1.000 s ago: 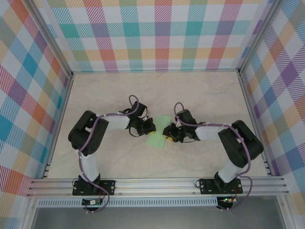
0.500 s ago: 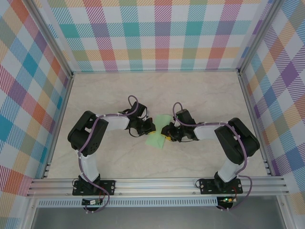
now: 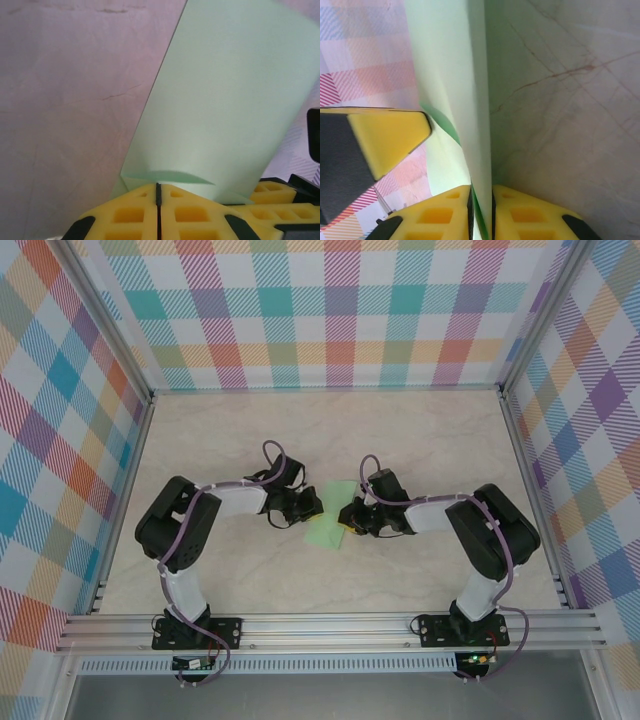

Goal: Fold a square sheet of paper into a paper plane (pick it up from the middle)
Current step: Turn over the paper at the center of the table.

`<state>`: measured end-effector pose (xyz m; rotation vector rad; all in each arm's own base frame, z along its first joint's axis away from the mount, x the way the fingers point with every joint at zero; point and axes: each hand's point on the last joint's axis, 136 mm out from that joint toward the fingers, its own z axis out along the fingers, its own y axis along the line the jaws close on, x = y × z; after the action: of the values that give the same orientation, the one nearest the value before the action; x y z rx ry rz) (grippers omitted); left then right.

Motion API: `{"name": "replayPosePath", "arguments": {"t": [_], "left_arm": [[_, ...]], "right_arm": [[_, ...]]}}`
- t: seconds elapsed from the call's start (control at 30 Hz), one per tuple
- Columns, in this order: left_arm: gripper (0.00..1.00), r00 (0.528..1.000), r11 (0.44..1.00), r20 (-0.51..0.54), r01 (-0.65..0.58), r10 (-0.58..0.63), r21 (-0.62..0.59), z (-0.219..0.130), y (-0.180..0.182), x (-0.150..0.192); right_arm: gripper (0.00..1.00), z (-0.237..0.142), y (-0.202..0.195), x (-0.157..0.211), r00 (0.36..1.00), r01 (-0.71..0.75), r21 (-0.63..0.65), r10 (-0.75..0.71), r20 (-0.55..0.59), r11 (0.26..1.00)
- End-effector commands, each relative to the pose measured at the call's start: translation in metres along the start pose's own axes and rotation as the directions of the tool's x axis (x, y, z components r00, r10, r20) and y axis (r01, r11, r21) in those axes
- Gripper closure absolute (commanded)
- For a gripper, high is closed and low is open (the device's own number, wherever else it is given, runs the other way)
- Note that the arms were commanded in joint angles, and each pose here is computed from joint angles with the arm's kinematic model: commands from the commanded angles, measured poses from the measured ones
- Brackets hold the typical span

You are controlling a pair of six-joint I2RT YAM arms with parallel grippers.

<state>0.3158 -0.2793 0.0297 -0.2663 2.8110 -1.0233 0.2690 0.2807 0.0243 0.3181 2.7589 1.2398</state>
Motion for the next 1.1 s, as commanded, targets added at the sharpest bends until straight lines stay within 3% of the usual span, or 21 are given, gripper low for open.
{"name": "replayPosePath", "arguments": {"t": [0.0, 0.33, 0.47, 0.63, 0.83, 0.93, 1.07], "left_arm": [[0.91, 0.998, 1.000, 0.067, 0.000, 0.000, 0.002, -0.025, -0.007, -0.009], [0.80, 0.972, 0.998, 0.229, -0.032, 0.045, -0.058, -0.086, -0.016, -0.018], [0.78, 0.956, 0.997, 0.288, -0.032, 0.053, -0.077, -0.108, -0.015, -0.020], [0.77, 0.936, 0.991, 0.350, 0.006, 0.042, -0.133, -0.131, 0.001, -0.018], [0.73, 0.871, 0.973, 0.492, 0.106, 0.008, -0.203, -0.170, 0.027, -0.020], [0.71, 0.827, 0.960, 0.561, 0.169, -0.015, -0.223, -0.188, 0.041, -0.020], [0.71, 0.766, 0.931, 0.642, 0.257, -0.034, -0.258, -0.214, 0.061, -0.016]], "right_arm": [[0.86, -0.012, 0.020, 0.000, 0.996, 0.087, -0.021, -0.087, 0.006, 0.996], [0.93, -0.058, 0.039, -0.002, 0.967, 0.253, 0.132, -0.255, 0.000, 0.959], [0.92, -0.093, 0.035, -0.010, 0.947, 0.310, 0.317, -0.322, -0.015, 0.896], [0.91, -0.146, 0.016, -0.025, 0.935, 0.312, 0.625, -0.348, -0.068, 0.715], [0.90, -0.197, 0.012, -0.039, 0.916, 0.275, 0.889, -0.380, -0.127, 0.367], [0.91, -0.180, 0.021, -0.038, 0.902, 0.305, 0.911, -0.391, -0.183, 0.278], [0.91, -0.122, 0.031, -0.026, 0.897, 0.369, 0.890, -0.355, -0.264, 0.267]]}}
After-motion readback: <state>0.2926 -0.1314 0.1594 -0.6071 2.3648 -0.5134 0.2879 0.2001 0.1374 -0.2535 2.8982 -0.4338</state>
